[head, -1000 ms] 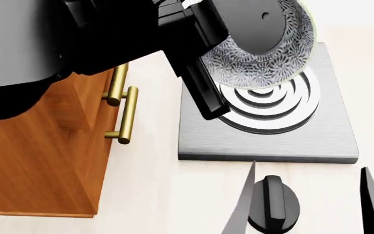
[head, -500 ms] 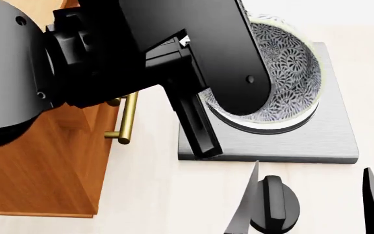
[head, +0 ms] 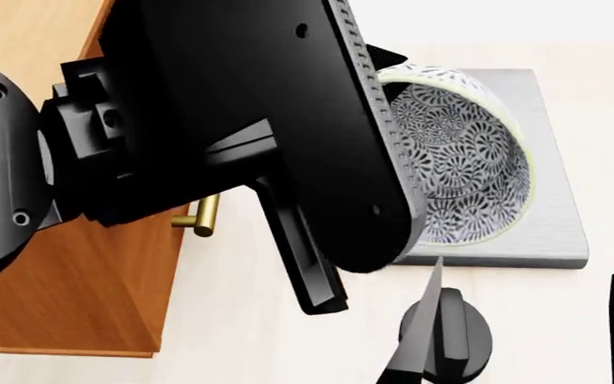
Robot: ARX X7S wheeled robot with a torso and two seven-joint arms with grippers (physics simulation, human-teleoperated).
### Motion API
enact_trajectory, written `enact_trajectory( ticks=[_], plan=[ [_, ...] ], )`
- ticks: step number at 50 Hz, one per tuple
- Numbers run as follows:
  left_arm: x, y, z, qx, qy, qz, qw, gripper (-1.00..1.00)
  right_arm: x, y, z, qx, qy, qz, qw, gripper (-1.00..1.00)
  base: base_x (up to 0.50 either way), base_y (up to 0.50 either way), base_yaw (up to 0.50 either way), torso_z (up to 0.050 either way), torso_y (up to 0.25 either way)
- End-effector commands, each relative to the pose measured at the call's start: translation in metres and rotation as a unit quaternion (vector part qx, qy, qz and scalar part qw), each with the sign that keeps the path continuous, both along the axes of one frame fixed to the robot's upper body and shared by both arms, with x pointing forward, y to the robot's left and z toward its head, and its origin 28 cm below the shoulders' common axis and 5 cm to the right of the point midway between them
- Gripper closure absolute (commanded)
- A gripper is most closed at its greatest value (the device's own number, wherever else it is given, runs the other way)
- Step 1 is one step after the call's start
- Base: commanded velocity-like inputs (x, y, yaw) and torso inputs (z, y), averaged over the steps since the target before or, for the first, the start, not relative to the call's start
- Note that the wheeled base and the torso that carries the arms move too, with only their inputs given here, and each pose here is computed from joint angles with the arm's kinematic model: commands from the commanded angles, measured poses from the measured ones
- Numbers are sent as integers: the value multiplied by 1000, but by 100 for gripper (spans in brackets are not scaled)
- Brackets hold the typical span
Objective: Pick the akita bowl on the wooden cabinet and place it on the plate.
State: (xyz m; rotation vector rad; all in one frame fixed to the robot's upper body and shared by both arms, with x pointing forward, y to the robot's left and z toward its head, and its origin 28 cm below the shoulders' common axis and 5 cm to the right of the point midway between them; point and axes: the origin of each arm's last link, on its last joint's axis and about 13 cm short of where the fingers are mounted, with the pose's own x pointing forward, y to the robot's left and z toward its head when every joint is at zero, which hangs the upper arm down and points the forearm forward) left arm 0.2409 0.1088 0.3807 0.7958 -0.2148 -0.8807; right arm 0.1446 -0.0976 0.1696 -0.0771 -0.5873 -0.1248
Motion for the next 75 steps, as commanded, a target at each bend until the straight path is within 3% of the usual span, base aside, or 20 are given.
enact_trajectory(
  ticks=[1,8,35,40,41,47,51,57,59,75],
  plan=[
    [-6,-1,-6,-14,-5,-7,1000,100,0,0,0,1,0,0,1000,-100,0,0,0,0,0],
    [-2,-3,-9,-25,0,-5,1000,100,-1,2,1,-1,-2,6,1000,-100,0,0,0,0,0],
    [-23,-1,-19,-19,-2,-24,1000,100,1,0,-1,3,4,-2,1000,-100,0,0,0,0,0],
    [-23,0,-19,-22,0,-23,1000,100,2,-1,-1,19,5,-11,1000,-100,0,0,0,0,2],
    [-23,0,-19,-22,-1,-22,1000,100,3,-2,-1,20,7,-22,1000,100,0,0,0,0,0],
    [-21,1,-20,-26,1,-17,1000,100,3,-2,-1,19,8,-30,999,100,0,0,0,0,0],
    [-20,1,-20,-28,4,-15,999,100,3,-4,2,43,9,-41,998,100,0,0,0,0,0],
    [-18,2,-21,-30,4,-10,999,100,7,-6,3,54,41,-109,992,100,0,0,0,0,0],
    [-18,2,-20,-33,6,-9,999,100,7,-6,4,59,46,-108,991,100,0,0,0,0,0],
    [-16,2,-20,-34,12,-2,999,100,1,-6,14,30,57,-140,988,100,0,0,0,0,1]
  ],
)
